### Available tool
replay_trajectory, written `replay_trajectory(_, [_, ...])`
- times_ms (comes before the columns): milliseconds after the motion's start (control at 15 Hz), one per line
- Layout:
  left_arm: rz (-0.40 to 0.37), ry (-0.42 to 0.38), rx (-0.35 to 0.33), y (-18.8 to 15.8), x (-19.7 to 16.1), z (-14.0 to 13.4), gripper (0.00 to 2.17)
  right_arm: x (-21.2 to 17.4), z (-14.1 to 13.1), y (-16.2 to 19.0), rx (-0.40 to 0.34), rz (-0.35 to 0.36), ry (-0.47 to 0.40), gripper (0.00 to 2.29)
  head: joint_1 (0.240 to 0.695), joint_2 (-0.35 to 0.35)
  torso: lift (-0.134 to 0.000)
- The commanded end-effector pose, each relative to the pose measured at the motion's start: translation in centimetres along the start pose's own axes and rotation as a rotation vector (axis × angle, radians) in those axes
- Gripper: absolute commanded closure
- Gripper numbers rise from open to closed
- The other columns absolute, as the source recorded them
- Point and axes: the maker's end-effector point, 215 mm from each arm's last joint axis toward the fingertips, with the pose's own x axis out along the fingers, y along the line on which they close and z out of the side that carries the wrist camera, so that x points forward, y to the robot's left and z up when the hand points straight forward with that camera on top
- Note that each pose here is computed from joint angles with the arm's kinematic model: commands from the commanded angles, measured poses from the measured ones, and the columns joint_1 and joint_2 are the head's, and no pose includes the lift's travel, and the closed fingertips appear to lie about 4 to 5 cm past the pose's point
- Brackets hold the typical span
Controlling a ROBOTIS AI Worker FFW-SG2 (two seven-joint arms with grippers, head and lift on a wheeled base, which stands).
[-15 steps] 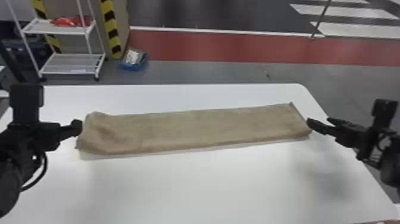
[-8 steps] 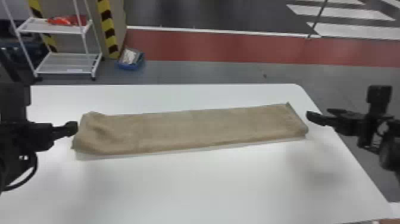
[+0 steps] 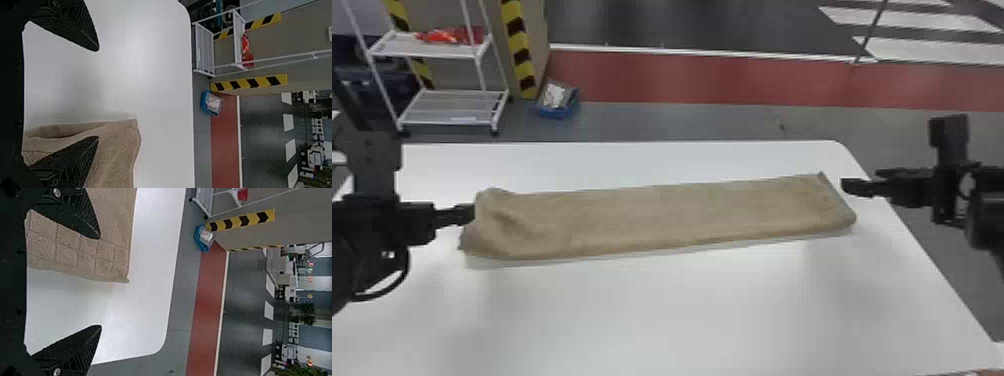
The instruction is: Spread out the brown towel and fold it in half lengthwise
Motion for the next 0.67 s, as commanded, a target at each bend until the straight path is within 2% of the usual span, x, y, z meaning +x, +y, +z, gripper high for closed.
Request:
replay_trajectory(0, [-0.017,0.016,0.008,-1.1,0.4,0.2,0.09,0.8,0.0,0.6,-0.023,0.01,0.035,0.07,0.695,-0.094,-0.125])
replay_trajectory(333, [-0.064,0.049,0.053,-4.8,1.2,0.3,0.09,1.8,-0.7,0.9,-0.033,0.021,0.085,0.08,0.695,-0.102,-0.125])
replay_trajectory(600, [-0.064,0.065,0.058,-5.1,1.6,0.2,0.09,1.9,-1.6,0.4,-0.042,0.014,0.108,0.08,0.695,-0.124,-0.125])
